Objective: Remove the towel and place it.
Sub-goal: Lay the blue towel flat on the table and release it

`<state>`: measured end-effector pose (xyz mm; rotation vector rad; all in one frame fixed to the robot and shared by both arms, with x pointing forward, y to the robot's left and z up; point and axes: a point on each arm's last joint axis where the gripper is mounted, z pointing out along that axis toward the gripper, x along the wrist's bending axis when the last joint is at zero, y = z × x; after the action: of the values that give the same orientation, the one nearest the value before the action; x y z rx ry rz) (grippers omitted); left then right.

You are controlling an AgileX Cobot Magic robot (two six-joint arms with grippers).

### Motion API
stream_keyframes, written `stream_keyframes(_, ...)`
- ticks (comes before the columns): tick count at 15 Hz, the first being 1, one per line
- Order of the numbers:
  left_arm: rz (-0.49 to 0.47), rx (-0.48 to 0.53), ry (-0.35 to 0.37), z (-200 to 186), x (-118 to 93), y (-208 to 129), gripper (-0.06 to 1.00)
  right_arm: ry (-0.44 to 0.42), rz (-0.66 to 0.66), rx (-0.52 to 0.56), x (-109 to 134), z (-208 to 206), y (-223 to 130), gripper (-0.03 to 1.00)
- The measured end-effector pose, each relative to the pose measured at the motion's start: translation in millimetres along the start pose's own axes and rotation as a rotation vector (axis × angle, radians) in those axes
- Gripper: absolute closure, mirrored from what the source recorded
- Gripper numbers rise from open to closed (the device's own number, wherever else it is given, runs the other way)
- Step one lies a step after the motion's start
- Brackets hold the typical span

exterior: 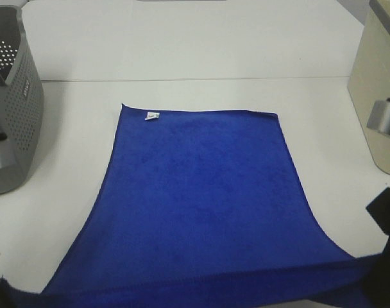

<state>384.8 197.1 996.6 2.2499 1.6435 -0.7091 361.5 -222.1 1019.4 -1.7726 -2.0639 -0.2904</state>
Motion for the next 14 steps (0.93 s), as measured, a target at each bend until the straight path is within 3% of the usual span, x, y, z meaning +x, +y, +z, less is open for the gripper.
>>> stream_keyframes(4, -0.061, 0.075, -0.052, 21, 9, -18, 0.94, 0.015, 0.035, 0.059, -6, 14, -8, 0.95)
stream_keyframes(7, -0.051, 0.087, -0.065, 25, 8, -21, 0.94, 0.007, 0.034, 0.063, -7, 14, -9, 0.95)
stream_keyframes(10, 0.031, 0.103, -0.032, 36, -4, -24, 0.94, -0.032, 0.023, 0.064, -11, 14, -9, 0.95)
stream_keyframes(14, 0.000, 0.116, 0.016, 50, -2, -16, 0.94, -0.038, 0.027, 0.071, -11, 15, -8, 0.95)
